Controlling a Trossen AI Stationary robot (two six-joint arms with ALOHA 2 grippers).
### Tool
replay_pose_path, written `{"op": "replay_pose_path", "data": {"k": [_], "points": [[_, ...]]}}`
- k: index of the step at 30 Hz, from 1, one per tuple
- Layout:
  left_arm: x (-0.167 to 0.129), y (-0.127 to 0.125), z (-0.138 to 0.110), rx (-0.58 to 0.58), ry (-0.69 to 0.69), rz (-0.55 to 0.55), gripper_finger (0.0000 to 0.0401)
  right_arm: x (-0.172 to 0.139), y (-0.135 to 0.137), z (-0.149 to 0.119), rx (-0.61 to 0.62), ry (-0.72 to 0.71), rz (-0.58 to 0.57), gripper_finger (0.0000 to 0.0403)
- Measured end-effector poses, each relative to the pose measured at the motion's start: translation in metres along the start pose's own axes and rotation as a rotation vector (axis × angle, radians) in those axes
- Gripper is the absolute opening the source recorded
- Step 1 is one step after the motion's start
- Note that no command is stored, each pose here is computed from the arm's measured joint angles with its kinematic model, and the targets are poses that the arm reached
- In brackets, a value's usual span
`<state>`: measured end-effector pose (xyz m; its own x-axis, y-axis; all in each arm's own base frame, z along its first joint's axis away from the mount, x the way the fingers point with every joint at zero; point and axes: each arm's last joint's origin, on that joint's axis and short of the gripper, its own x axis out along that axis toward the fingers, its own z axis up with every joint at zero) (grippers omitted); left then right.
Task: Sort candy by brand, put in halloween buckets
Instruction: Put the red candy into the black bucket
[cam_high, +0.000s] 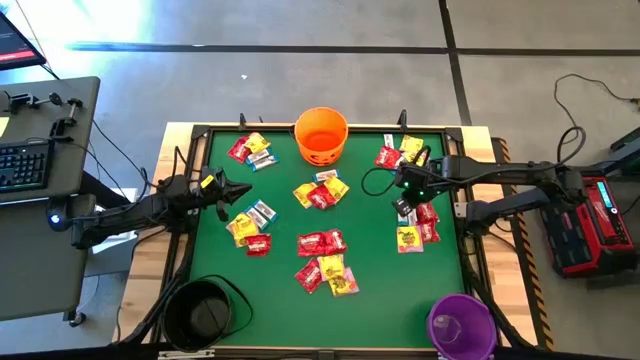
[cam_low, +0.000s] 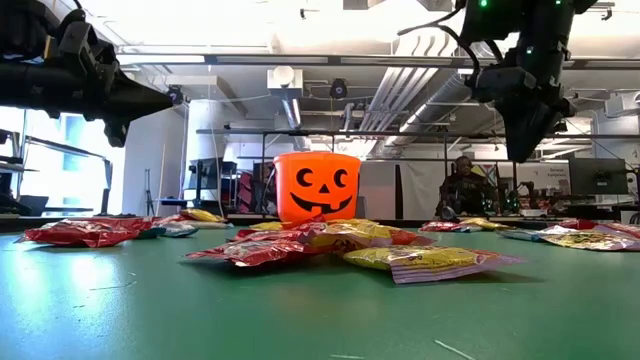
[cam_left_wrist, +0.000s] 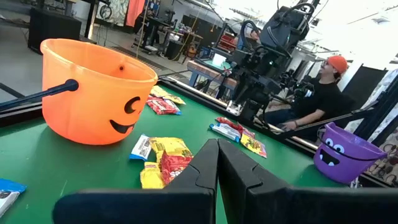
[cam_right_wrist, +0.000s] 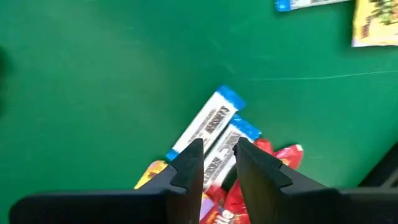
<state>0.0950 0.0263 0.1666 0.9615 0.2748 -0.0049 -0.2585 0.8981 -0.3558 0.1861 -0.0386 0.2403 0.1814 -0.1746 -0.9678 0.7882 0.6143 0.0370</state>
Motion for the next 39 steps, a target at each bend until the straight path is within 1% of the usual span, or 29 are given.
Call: {"op": "replay_pose_path", "data": {"k": [5, 8, 11, 15, 17, 20, 26, 31, 39], "points": [[0.000, 0.000, 0.000, 0.000, 0.000, 0.000, 0.0000, 0.000, -0.002, -0.002, 0.058, 0.020, -0.020, 0.0083], [0.000, 0.000, 0.000, 0.000, 0.000, 0.000, 0.0000, 0.000, -0.002, -0.003, 0.058, 0.037, -0.013, 0.0090], [0.000, 0.000, 0.000, 0.000, 0.000, 0.000, 0.0000, 0.000, -0.003, -0.004, 0.054, 0.047, -0.020, 0.0113], [0.000, 0.000, 0.000, 0.000, 0.000, 0.000, 0.0000, 0.000, -0.004, -0.004, 0.017, 0.051, -0.032, 0.0151], [0.000, 0.000, 0.000, 0.000, 0.000, 0.000, 0.0000, 0.000, -0.006, -0.004, 0.023, 0.057, -0.039, 0.0168], [0.000, 0.000, 0.000, 0.000, 0.000, 0.000, 0.0000, 0.000, -0.009, -0.003, 0.019, 0.066, -0.048, 0.0184], [0.000, 0.000, 0.000, 0.000, 0.000, 0.000, 0.0000, 0.004, -0.014, 0.003, -0.022, 0.077, -0.063, 0.0190], [0.000, 0.000, 0.000, 0.000, 0.000, 0.000, 0.0000, 0.013, -0.015, 0.012, -0.097, 0.091, -0.073, 0.0190], [0.000, 0.000, 0.000, 0.000, 0.000, 0.000, 0.0000, 0.038, -0.019, 0.026, -0.129, 0.189, -0.126, 0.0190]]}}
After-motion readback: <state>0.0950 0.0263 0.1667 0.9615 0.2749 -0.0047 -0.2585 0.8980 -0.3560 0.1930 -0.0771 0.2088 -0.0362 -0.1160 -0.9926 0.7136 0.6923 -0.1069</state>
